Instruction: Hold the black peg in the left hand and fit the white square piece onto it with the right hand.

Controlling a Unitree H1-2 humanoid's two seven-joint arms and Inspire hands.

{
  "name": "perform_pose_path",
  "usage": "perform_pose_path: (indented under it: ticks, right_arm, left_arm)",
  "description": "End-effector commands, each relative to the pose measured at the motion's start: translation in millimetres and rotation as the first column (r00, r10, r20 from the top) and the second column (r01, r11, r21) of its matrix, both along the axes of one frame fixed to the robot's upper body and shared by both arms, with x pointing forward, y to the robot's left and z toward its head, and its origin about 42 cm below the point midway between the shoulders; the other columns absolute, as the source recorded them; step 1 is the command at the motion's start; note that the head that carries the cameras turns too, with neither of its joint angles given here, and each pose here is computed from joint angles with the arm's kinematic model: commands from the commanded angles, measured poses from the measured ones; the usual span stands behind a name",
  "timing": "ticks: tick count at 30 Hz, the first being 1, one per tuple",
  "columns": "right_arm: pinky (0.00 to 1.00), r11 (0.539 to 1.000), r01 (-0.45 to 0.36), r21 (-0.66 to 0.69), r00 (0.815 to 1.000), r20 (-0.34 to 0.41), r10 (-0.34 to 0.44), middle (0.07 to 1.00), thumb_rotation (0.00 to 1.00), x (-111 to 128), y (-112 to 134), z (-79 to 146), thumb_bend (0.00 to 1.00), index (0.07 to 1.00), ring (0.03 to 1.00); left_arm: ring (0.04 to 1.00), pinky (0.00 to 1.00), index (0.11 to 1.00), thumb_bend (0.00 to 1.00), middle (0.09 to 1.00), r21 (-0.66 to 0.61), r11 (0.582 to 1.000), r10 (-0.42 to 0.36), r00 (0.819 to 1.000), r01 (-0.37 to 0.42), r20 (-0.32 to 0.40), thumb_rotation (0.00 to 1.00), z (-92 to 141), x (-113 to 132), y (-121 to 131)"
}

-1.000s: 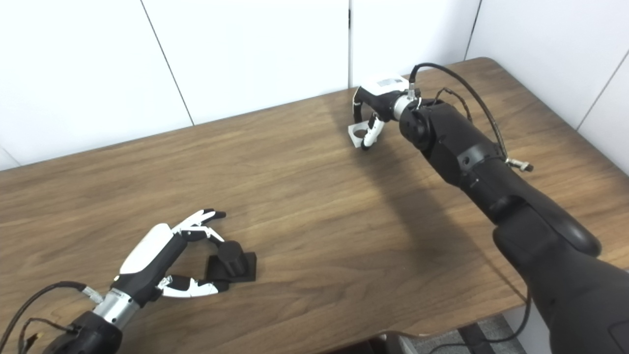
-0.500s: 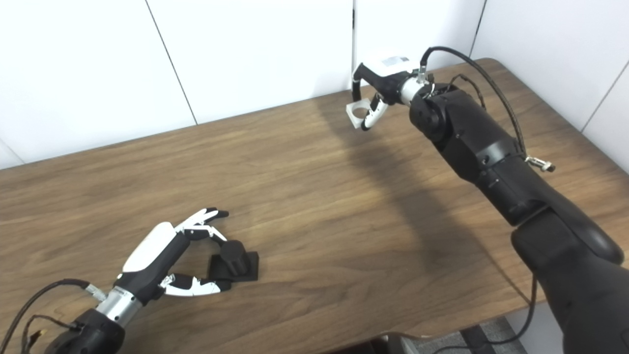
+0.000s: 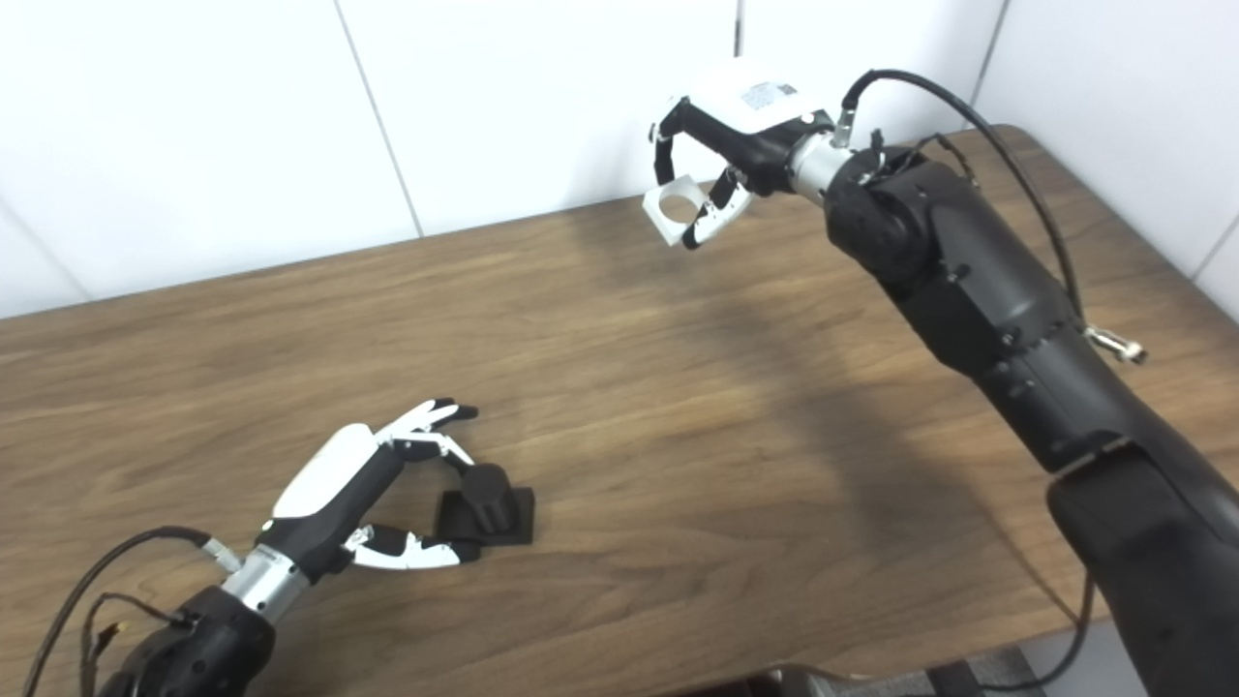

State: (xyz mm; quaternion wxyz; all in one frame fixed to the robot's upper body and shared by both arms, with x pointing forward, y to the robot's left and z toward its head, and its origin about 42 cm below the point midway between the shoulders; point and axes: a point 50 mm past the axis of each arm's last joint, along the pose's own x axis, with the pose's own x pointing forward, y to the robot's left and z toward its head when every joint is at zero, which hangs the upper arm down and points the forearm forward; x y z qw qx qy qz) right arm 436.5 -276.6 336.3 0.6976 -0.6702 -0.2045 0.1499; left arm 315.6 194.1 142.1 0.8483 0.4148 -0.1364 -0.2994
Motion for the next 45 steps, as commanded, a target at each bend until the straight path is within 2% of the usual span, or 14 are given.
perform_pose_path:
  ticks: [1,6,16,25,30,34,45]
  right_arm:
    - [0.99,0.998,-0.07,0.004,0.993,0.093,0.069,0.781,0.14,-5,11,35,0.52,0.48,0.89]
    - [1.0,0.983,-0.183,0.011,0.978,0.102,0.181,0.784,0.14,-21,35,45,0.52,0.48,0.894]
    - [1.0,0.933,-0.359,-0.005,0.931,0.073,0.358,0.789,0.14,-46,66,63,0.52,0.48,0.889]
    - [0.99,0.906,-0.424,-0.009,0.906,0.006,0.424,0.806,0.15,-60,81,71,0.52,0.479,0.907]
    - [0.96,0.883,-0.469,0.015,0.883,-0.021,0.469,0.804,0.14,-65,88,67,0.52,0.478,0.898]
    - [0.97,0.866,-0.5,0.027,0.864,-0.054,0.501,0.801,0.14,-68,94,62,0.52,0.478,0.897]
    - [0.97,0.839,-0.544,-0.003,0.833,-0.127,0.539,0.794,0.14,-76,108,45,0.52,0.479,0.889]
  left_arm:
    - [0.963,0.93,0.495,0.52,0.912,0.082,0.997,0.006,0.999,-0.003,-0.038,0.08,-8,0,2]
    - [0.965,0.94,0.495,0.52,0.917,0.083,0.997,0.007,0.999,-0.004,-0.038,0.08,-7,1,-1]
    - [0.962,0.93,0.494,0.52,0.914,0.08,0.997,0.004,1.0,-0.001,-0.029,0.08,-7,2,-7]
    - [0.967,0.94,0.494,0.52,0.914,0.078,0.997,0.009,0.999,-0.006,-0.037,0.08,-3,4,-13]
    - [0.97,0.94,0.494,0.52,0.916,0.083,0.997,0.01,0.999,-0.007,-0.038,0.08,-1,4,-15]
    - [0.969,0.93,0.494,0.52,0.915,0.088,0.996,0.009,0.999,-0.006,-0.034,0.08,1,5,-16]
    - [0.964,0.91,0.493,0.52,0.913,0.089,0.996,0.005,1.0,-0.002,-0.03,0.08,1,7,-19]
